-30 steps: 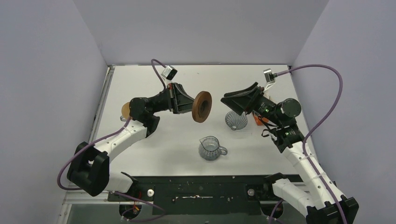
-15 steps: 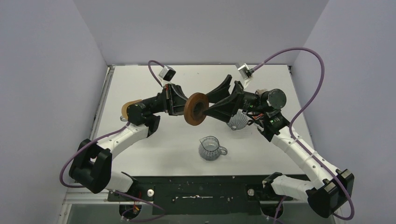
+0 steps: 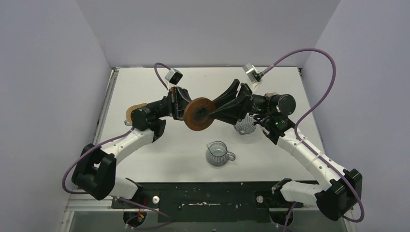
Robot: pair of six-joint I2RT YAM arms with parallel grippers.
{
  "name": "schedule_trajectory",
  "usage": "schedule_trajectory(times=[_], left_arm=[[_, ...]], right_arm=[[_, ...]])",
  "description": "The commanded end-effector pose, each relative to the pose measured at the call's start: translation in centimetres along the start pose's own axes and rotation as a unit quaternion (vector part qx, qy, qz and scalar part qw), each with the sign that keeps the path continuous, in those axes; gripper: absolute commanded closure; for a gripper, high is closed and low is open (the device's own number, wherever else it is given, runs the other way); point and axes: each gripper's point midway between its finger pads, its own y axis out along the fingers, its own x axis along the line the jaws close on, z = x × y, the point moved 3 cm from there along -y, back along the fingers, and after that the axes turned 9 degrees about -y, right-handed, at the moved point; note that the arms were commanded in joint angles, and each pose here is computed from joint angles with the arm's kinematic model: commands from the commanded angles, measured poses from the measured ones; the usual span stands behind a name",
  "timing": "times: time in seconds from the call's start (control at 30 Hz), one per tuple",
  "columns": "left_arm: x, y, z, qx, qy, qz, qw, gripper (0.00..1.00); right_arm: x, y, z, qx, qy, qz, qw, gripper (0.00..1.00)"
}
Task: Place the coffee filter in the dripper
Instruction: Adjust the dripper holder.
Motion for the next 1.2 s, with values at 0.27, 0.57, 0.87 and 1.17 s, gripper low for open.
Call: schedule_trajectory(times=[0.27,0.57,0.87,1.17], left_arm=[[-2.8,-0.4,2.4,0.046,0.096,0.066,0.992,1.00],[-2.8,-0.3,2.4,0.046,0.097,0.066,0.992,0.85],[-2.6,-0.3,2.0,0.039,0.101,0.059,0.992,0.63],[0.7,-0.2,0.0,-0.001,0.090,-0.020,0.996,0.57]], right_arm=[[1.9,0.3,-2.0,-0.050,-0.044,-0.038,0.997,1.00],[1.5,0.2,-2.0,-0.048,-0.047,-0.014,0.998,1.00],[1.6,-0.7,-2.4,-0.037,-0.063,0.041,0.997,1.00],[2.0,-2.6,-3.1,-0.010,-0.076,0.142,0.987,1.00]])
